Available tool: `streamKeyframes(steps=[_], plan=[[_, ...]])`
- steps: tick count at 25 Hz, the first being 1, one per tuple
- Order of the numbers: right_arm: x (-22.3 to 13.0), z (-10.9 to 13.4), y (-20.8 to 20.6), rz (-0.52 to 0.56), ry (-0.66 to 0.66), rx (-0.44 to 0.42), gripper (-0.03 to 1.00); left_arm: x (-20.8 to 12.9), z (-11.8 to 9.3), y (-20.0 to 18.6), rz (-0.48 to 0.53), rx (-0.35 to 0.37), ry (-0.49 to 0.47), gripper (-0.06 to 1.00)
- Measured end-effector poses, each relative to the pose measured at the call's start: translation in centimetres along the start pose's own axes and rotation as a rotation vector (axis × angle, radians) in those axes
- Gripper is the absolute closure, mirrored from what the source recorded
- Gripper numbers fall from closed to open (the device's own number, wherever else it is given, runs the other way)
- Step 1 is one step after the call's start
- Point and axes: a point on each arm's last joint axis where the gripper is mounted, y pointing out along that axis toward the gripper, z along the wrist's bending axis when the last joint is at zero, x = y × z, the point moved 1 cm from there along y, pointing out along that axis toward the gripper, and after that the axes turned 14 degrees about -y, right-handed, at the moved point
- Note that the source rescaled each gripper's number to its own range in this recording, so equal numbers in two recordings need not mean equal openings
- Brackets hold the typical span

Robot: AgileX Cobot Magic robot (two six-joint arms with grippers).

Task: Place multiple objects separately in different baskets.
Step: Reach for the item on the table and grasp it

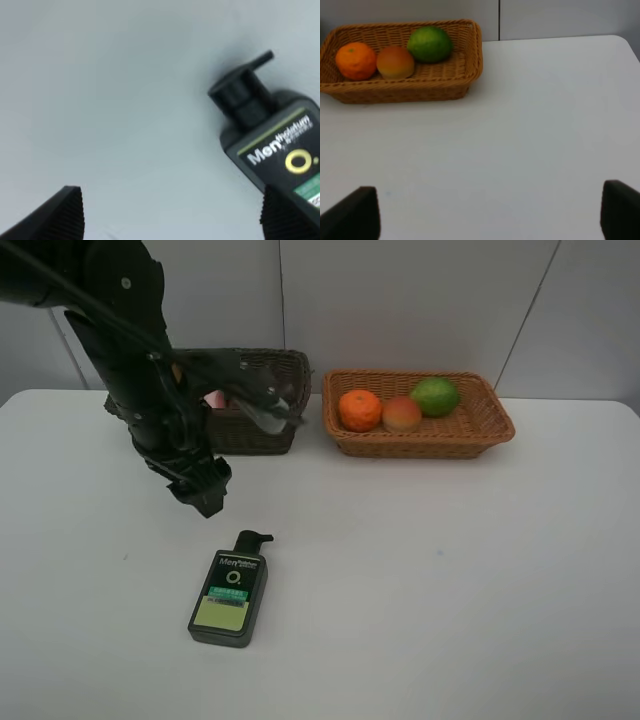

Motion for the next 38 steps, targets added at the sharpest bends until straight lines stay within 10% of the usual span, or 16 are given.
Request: streamKeyframes(steps=[6, 9, 16, 27, 38], plan=[[0.0, 0.0, 0.0, 0.0, 0.0, 0.0, 0.11, 0.0, -1.3, -0.1, 0.015, -0.016, 0.798, 0.02], [0.0, 0.0, 0.0, 0.0, 0.0, 0.0, 0.11, 0.1, -1.3, -0.1, 0.01, -0.015, 1.02, 0.02], [0.0, 0.0, 0.0, 0.0, 0.0, 0.0, 0.11, 0.0, -2.5, 0.4, -0.008, -0.028, 1.174, 0.02], [0.0, 0.0, 0.0, 0.0, 0.0, 0.0, 0.11, -1.0, -4.4, 1.8, 0.026, -0.016, 1.797, 0.02], [0.0, 0.0, 0.0, 0.0, 0.0, 0.0, 0.11, 0.1, -4.2, 3.7, 0.07, 0.075, 1.959, 0.02]])
